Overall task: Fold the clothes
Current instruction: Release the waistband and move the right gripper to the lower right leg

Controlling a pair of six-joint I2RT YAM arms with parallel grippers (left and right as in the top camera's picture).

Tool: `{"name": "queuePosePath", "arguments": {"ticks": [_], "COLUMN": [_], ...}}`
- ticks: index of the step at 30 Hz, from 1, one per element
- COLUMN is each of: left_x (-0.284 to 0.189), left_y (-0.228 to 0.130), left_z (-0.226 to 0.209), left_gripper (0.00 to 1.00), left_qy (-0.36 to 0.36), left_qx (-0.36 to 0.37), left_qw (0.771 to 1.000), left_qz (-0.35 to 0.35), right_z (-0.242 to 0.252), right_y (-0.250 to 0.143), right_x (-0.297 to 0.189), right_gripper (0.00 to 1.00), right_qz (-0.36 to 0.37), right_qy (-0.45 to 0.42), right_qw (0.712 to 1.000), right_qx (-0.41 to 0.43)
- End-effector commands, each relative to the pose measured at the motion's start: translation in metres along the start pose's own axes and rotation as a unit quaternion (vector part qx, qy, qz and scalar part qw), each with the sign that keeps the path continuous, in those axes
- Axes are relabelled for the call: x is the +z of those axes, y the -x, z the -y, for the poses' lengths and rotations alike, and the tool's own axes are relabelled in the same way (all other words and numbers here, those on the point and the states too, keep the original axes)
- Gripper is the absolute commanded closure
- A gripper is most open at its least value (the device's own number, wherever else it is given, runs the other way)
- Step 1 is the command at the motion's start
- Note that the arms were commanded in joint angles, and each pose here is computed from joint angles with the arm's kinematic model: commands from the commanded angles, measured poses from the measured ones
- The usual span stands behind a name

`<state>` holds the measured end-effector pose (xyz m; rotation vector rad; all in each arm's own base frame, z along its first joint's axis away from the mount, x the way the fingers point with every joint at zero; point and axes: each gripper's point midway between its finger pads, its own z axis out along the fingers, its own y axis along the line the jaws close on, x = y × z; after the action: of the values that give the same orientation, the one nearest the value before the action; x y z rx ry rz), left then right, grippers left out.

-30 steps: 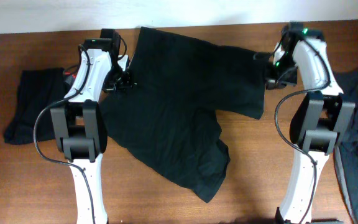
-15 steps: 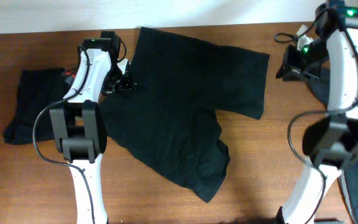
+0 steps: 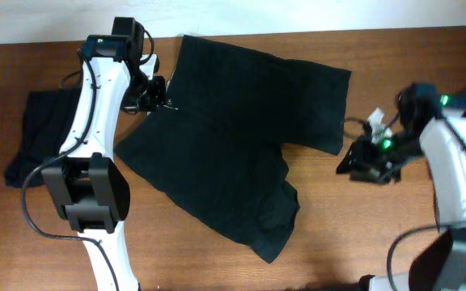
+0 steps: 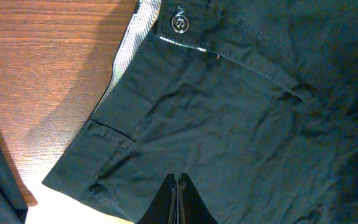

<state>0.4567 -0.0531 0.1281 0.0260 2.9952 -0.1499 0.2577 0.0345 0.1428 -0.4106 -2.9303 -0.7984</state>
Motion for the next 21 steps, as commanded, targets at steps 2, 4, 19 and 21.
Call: {"name": "queuePosePath", "arguments": {"ticks": [2,4,19,21], "left_x": [-0.001,-0.001,-0.001,-0.001], "left_y": [-0.002,-0.002,-0.004,-0.004], "left_z": [0.001,0.001,0.001,0.001], "left_gripper": [0.94,0.9,0.85,0.85], "left_qy": [0.0,0.0,0.001,0.001], "left_qx": [-0.004,-0.004,-0.004,-0.004], "left_qw": [1.0,1.0,1.0,1.0], "left_qz": [-0.003,-0.004,-0.006,-0.006], "right_z": [-0.009,-0.017,-0.004,0.001], "right_y": [-0.019,-0.022,-0.029,-0.03], "right_x": [0.03,0.046,0.1,0.105], "right_gripper": [0.59,0.59,0.43,0.43], "right_qz": [-0.01,-0.014,0.009,0.009], "right_qy": [0.099,0.163,0.294,0.283], "right_qw": [0.995,0.986,0.951,0.953], "right_qx": [0.026,0.031,0.1,0.11]}}
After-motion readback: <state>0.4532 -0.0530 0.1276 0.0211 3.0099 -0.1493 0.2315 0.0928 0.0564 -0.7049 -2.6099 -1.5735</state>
